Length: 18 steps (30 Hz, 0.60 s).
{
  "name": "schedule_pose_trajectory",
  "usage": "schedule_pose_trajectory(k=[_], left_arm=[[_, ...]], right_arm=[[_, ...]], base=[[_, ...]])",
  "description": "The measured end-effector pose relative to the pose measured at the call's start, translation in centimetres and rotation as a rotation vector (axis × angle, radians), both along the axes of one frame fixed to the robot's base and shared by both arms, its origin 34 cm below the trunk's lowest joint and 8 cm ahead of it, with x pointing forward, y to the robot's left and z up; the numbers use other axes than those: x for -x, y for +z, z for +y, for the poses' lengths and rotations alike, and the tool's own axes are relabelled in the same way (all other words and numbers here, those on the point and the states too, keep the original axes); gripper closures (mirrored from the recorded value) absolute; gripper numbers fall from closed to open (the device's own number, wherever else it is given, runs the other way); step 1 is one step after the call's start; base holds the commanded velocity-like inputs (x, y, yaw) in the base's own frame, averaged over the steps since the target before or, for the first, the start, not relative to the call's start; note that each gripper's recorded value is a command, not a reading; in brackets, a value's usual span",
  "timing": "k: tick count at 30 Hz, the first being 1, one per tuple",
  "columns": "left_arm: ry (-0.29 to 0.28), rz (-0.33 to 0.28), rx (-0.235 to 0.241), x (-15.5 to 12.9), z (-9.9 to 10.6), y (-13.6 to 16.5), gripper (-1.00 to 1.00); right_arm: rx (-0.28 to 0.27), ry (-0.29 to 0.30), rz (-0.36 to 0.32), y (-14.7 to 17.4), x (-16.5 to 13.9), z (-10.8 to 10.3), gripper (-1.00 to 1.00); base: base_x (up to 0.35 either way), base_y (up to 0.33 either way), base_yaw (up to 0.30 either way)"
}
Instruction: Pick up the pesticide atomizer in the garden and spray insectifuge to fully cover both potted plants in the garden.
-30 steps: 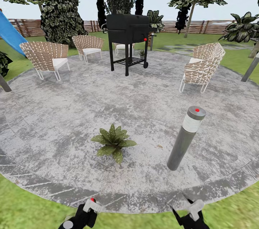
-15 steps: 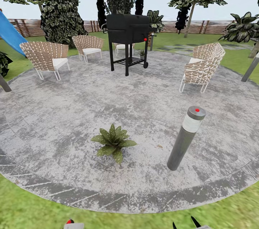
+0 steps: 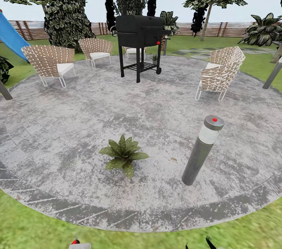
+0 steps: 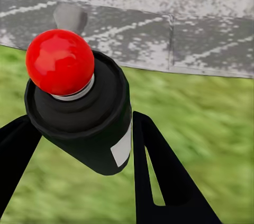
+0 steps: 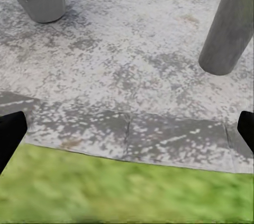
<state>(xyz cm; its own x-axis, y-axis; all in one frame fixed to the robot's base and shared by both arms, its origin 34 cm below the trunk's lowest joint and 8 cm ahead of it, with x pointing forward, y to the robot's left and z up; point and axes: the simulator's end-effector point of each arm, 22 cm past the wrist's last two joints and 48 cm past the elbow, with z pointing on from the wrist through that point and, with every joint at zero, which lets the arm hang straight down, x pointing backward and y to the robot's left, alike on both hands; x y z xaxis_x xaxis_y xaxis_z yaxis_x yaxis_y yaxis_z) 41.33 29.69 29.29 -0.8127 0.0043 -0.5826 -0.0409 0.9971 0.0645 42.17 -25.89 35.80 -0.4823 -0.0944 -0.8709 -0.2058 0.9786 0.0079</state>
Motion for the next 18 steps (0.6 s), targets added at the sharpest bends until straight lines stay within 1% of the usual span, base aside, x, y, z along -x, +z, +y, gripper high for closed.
schedule_pose_trajectory(k=[3,5,18], left_arm=[[0.000,0.000,0.000,0.0,0.0,0.0,1.00],[-0.001,0.000,0.000,0.0,0.0,0.0,1.00],[-0.012,-0.007,0.000,-0.3,-0.3,0.1,1.00]], right_arm=[[-0.043,0.001,0.037,-0.7,1.4,1.6,-1.00],[-0.057,-0.002,0.049,-0.9,1.8,2.1,-1.00],[-0.063,-0.004,0.054,-1.0,2.0,2.3,-1.00]], base=[[0.000,0.000,0.000],[0.000,0.000,0.000],[0.000,0.000,0.000]])
